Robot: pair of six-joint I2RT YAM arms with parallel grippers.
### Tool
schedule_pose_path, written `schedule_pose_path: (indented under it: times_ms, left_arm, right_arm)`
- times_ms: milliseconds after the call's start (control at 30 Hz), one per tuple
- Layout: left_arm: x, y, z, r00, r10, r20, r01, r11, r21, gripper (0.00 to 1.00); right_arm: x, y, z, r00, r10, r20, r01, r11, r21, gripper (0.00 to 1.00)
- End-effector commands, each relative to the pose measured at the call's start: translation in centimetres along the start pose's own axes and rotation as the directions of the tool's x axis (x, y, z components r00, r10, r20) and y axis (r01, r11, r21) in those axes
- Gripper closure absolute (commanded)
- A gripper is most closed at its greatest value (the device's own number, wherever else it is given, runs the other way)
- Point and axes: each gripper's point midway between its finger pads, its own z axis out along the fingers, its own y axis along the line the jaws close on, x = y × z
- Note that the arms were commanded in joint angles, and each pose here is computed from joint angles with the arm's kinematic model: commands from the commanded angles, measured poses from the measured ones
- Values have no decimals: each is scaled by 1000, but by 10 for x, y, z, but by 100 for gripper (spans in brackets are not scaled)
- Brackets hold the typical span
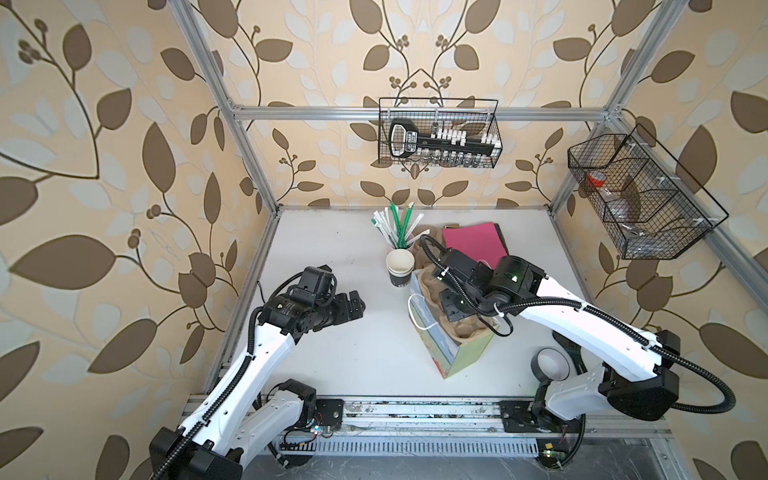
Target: Pack the takeout coffee
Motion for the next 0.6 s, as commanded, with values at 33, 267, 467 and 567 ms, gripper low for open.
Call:
schedule_pose_path:
  times_ms: [33, 267, 467, 567]
  left_arm:
    - [0, -1, -3, 1000, 23, 0, -23, 1000, -6, 1]
    - [0, -1, -1, 1000, 22, -6, -22, 1000, -6, 1]
    - [1, -1, 0, 1000, 20, -14, -20, 1000, -4, 1]
    - [1, -1, 1, 1000, 20, -18, -20, 1000, -5, 1]
  right_arm:
    - [-3, 0, 6, 1000, -14, 10, 14, 1000, -3, 70]
    - [-4, -2, 22, 1000, -28, -1, 28, 1000, 6, 70]
    - [-12, -1, 16, 1000, -16, 5, 16, 1000, -12, 69]
    - [-22, -1, 1, 999, -3, 39, 4, 1000, -22, 69]
